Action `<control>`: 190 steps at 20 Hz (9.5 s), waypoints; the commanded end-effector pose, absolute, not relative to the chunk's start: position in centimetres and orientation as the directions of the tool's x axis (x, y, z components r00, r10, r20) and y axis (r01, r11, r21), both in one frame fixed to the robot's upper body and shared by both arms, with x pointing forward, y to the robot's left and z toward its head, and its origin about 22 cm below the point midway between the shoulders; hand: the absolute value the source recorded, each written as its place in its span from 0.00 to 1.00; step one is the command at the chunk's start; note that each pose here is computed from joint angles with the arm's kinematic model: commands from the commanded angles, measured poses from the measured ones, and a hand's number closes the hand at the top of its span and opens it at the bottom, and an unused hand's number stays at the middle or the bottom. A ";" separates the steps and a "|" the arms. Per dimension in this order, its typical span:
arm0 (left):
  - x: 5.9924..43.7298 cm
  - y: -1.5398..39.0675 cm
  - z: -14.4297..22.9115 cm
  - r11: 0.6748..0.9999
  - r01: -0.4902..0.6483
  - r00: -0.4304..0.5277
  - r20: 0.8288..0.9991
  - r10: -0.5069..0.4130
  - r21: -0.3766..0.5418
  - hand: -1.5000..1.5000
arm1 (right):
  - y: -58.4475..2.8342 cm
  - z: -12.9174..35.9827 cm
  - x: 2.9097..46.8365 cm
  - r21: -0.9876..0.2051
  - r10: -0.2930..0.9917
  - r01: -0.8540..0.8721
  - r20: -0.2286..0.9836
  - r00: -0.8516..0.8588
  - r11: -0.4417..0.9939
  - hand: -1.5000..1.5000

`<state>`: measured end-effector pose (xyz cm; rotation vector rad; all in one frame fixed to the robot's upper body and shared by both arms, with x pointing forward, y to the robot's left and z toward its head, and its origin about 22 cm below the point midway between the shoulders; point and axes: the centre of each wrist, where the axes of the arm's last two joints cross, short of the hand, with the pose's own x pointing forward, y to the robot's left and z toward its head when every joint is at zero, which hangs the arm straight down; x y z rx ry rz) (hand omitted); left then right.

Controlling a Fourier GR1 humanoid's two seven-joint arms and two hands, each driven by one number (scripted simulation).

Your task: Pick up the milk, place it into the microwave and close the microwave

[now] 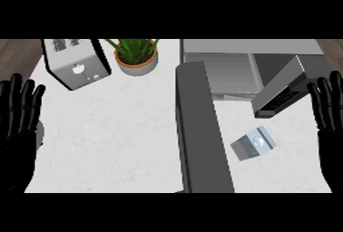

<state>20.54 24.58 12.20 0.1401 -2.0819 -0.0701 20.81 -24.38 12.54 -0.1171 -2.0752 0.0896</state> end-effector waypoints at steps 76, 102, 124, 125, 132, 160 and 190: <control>12.2 21.1 0.3 0.992 0.085 -0.330 0.936 0.118 -0.095 0.00 | -32.1 -15.0 23.2 -0.317 0.369 0.267 0.912 -0.177 0.910 1.00; 11.6 23.5 -1.1 0.992 0.028 -0.288 0.949 0.127 -0.125 0.00 | -20.6 -11.6 30.0 -0.185 0.212 0.105 0.894 -0.395 0.977 1.00; 12.2 25.1 -2.0 0.990 0.065 -0.306 0.942 0.139 -0.125 0.00 | -22.9 -3.3 39.6 -0.507 0.570 0.288 0.795 -0.207 0.812 1.00; 14.1 25.3 -0.4 0.989 0.071 -0.304 0.942 0.144 -0.129 0.00 | -21.8 -4.3 39.0 -0.540 0.602 0.288 0.772 -0.204 0.791 1.00; 14.2 26.2 -1.3 0.986 0.112 -0.282 0.947 0.151 -0.124 0.00 | -23.8 -0.3 41.8 -0.614 0.697 0.373 0.702 -0.145 0.696 1.00; 15.3 24.6 -1.1 0.989 0.149 -0.287 0.957 0.054 -0.011 0.00 | -23.2 -0.7 41.7 -0.642 0.712 0.325 0.677 -0.185 0.694 0.00; 16.3 19.5 -0.6 0.977 0.211 -0.291 0.956 0.047 0.016 0.00 | -28.7 -12.2 30.7 -0.217 0.235 0.099 0.945 -0.229 0.971 0.00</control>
